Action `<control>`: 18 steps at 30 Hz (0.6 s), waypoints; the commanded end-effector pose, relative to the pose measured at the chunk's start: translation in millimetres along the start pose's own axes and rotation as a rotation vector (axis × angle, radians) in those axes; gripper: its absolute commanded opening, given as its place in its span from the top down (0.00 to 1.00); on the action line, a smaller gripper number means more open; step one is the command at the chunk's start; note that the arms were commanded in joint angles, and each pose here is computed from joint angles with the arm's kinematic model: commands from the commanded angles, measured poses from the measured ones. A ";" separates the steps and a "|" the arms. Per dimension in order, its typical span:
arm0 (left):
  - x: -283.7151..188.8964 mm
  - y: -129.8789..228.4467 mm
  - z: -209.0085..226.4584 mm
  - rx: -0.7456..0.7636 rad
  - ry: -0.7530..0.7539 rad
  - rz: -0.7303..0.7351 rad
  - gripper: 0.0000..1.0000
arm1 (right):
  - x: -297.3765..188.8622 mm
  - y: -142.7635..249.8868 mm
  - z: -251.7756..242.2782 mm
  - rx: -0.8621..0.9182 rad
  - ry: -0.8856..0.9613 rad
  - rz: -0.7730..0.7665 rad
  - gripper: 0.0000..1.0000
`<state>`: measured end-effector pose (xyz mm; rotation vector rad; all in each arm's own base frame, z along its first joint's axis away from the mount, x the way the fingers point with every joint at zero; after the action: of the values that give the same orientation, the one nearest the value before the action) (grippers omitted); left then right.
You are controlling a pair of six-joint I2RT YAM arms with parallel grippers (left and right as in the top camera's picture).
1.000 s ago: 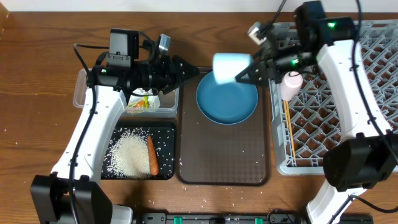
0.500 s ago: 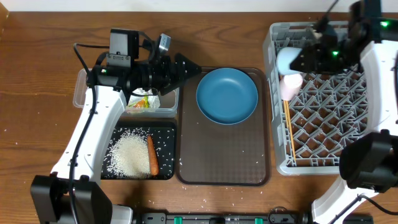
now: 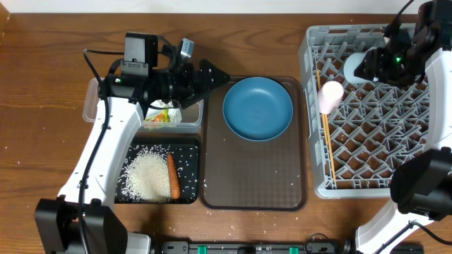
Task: Sort waste into correct bins and load items into the dishwasher rack
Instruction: 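Carry the light-blue cup into the far side of the dish rack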
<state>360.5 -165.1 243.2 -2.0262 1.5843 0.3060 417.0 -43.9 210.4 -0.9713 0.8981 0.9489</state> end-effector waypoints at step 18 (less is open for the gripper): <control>-1.1 -1.8 0.2 0.008 -0.005 -0.006 0.06 | -1.9 -30.5 14.4 -0.064 0.064 -0.147 0.89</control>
<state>360.5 -165.1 243.2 -2.0262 1.5843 0.3060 444.1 -47.7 217.6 -1.0827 0.8513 0.8442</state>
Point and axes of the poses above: each gripper's point midway between its finger pads, its own x axis out along the fingers, its own z axis along the line the jaws close on, y = z × x, the point moved 2 cm from there along -x, back along the fingers, and after that the axes turned 6 degrees about x, right-handed, at the moved point
